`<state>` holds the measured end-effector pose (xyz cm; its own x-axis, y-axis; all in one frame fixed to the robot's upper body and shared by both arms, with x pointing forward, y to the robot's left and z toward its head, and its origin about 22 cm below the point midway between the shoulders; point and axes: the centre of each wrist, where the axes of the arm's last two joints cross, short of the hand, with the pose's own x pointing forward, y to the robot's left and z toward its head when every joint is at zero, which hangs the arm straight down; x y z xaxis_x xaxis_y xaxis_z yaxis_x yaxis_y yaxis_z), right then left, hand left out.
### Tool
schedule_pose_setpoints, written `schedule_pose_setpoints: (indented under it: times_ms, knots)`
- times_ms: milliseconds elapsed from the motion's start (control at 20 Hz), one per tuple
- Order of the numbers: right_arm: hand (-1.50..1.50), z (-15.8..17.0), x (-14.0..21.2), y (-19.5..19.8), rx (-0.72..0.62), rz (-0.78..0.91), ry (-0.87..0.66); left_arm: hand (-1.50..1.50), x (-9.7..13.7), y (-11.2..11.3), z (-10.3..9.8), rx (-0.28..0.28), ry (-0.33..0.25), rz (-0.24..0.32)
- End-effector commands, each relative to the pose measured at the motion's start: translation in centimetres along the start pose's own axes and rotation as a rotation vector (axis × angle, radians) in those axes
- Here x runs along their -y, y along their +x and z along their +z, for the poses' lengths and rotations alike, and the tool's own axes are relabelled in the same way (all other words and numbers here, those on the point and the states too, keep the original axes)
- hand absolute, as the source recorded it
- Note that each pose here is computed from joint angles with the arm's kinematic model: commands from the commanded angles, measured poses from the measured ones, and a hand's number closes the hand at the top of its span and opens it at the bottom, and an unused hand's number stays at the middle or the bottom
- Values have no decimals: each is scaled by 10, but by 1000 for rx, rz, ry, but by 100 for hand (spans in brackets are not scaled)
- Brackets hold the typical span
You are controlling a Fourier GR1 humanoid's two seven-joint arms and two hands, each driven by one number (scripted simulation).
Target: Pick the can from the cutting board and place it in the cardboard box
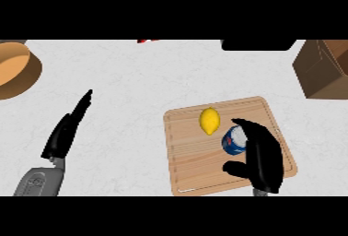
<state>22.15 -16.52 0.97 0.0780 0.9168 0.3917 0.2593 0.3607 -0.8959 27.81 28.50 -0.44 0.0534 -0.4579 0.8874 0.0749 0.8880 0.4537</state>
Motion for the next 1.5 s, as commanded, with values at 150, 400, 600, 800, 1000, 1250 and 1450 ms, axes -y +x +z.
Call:
schedule_pose_setpoints:
  times_ms: [150,400,600,800,1000,1250,1450]
  knots:
    - [150,-10,-21,-6,67,95,-167,0,0,9,2,3,-9,12]
    - [150,-13,2,-6,45,96,-245,0,5,-12,7,-8,4,-9]
    - [150,7,14,-9,6,135,-327,0,4,4,18,-6,-2,2]
    - [150,2,25,-5,139,182,-136,0,1,1,7,10,-2,19]
    - [150,-39,20,-24,280,321,210,0,3,11,0,24,-13,-15]
    - [150,-98,95,15,362,301,213,0,17,11,0,8,3,-7]
    - [150,-122,155,18,294,332,58,0,-6,2,1,3,17,-4]
